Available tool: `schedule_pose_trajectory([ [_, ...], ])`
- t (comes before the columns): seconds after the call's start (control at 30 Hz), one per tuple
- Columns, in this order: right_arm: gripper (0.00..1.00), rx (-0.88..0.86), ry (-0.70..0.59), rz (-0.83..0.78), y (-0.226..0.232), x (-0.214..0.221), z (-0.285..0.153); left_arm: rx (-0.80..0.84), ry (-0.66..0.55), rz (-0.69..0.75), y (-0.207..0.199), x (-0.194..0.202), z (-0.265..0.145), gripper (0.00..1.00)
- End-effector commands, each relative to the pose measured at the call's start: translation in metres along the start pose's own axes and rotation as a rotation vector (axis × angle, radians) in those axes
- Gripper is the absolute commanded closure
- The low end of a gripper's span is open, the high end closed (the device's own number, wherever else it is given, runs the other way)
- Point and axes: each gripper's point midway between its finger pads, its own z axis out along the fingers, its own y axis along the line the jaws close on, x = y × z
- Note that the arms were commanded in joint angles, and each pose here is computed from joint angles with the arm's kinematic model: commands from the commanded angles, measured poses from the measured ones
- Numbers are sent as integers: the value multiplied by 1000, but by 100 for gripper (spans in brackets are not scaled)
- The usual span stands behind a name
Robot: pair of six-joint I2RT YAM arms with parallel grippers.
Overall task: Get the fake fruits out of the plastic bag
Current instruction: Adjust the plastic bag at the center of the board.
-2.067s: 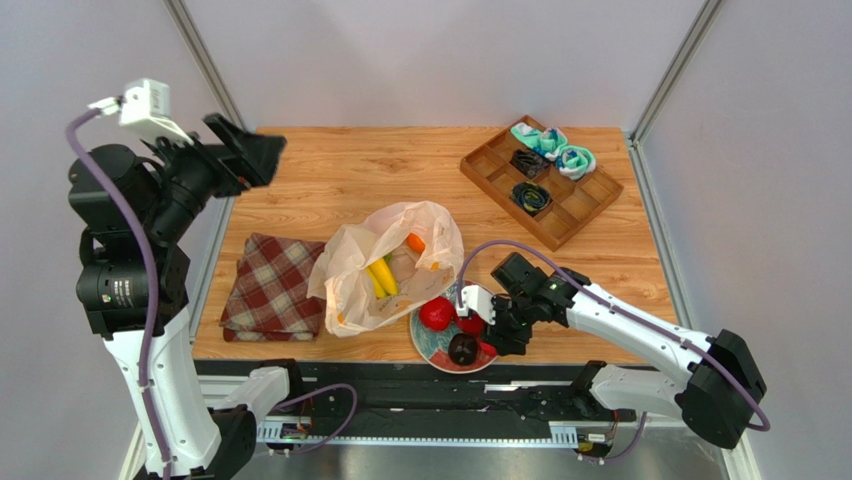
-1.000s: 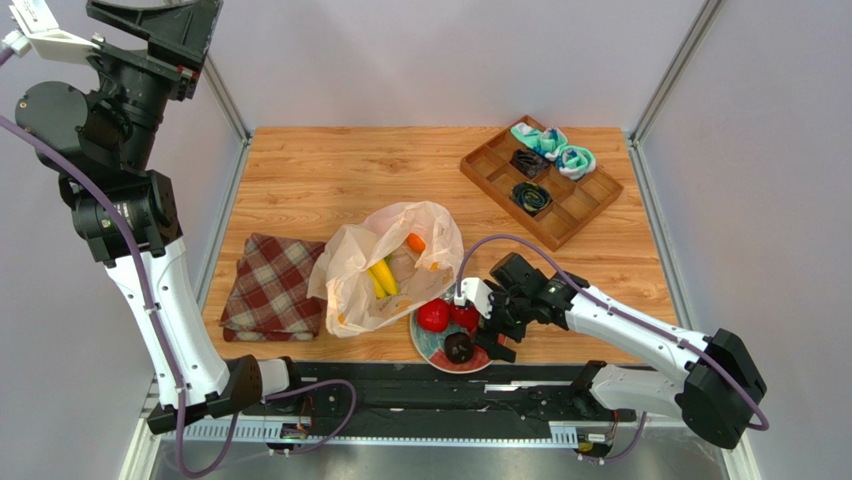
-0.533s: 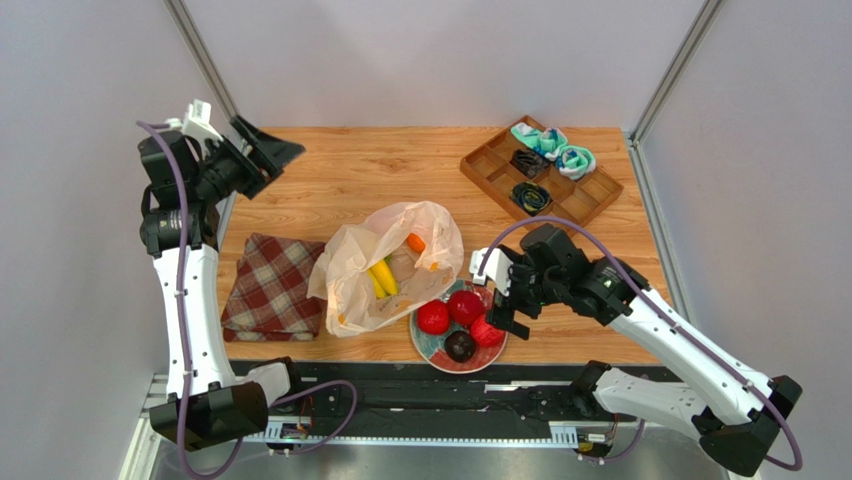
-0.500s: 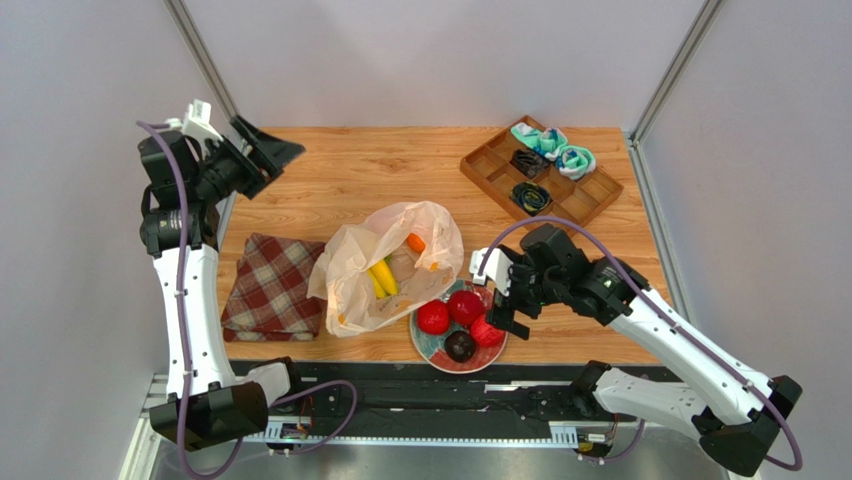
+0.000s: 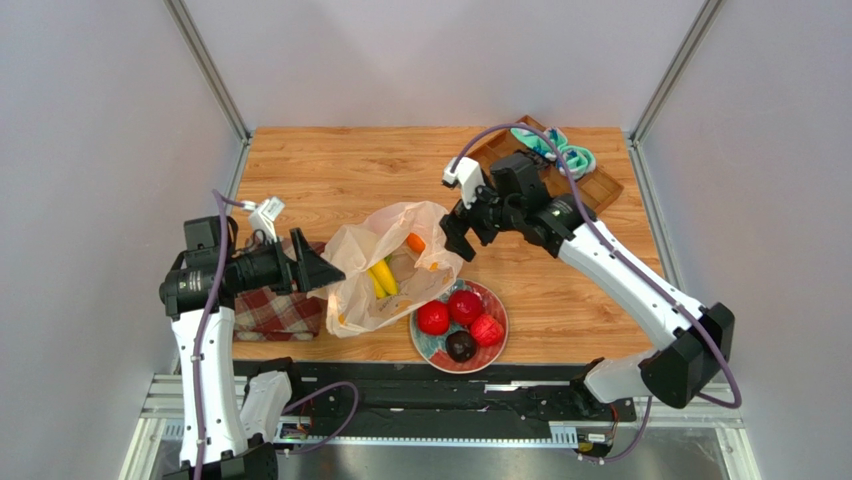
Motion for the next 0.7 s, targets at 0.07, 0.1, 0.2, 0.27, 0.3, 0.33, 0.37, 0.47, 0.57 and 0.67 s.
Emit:
schedule_pose_trajectory([
  [0.07, 2, -35, -65, -59, 31, -28, 25, 93, 145, 66, -15, 45, -2, 8],
  [0.1, 1, -51, -41, -82, 41, -21, 31, 96, 167, 47, -16, 49, 0, 10],
  [0.2, 1, -63, -2, -101, 50, -7, 41, 137, 205, 2, -17, 53, 7, 19],
  [0.27, 1, -34, 31, -107, 48, 1, 46, 124, 217, 2, -11, 53, 10, 36],
  [0.3, 1, -15, 48, -125, 46, 5, 48, 99, 227, 27, -5, 54, 11, 43],
  [0.33, 1, 58, 75, -136, 34, 10, 50, 74, 239, 30, 1, 55, 12, 52],
  [0.37, 2, 88, 111, -142, 28, 18, 56, 45, 256, 35, 10, 53, 15, 81],
  [0.47, 20, 174, 201, -211, 6, 31, 65, -44, 246, 78, 26, 32, 19, 100],
  [0.57, 54, 203, 216, -300, -13, 20, 72, -55, 159, 184, 20, -16, 23, 100],
  [0.67, 95, 236, 159, -271, -44, -18, 87, -51, 77, 256, 12, -71, 29, 100],
])
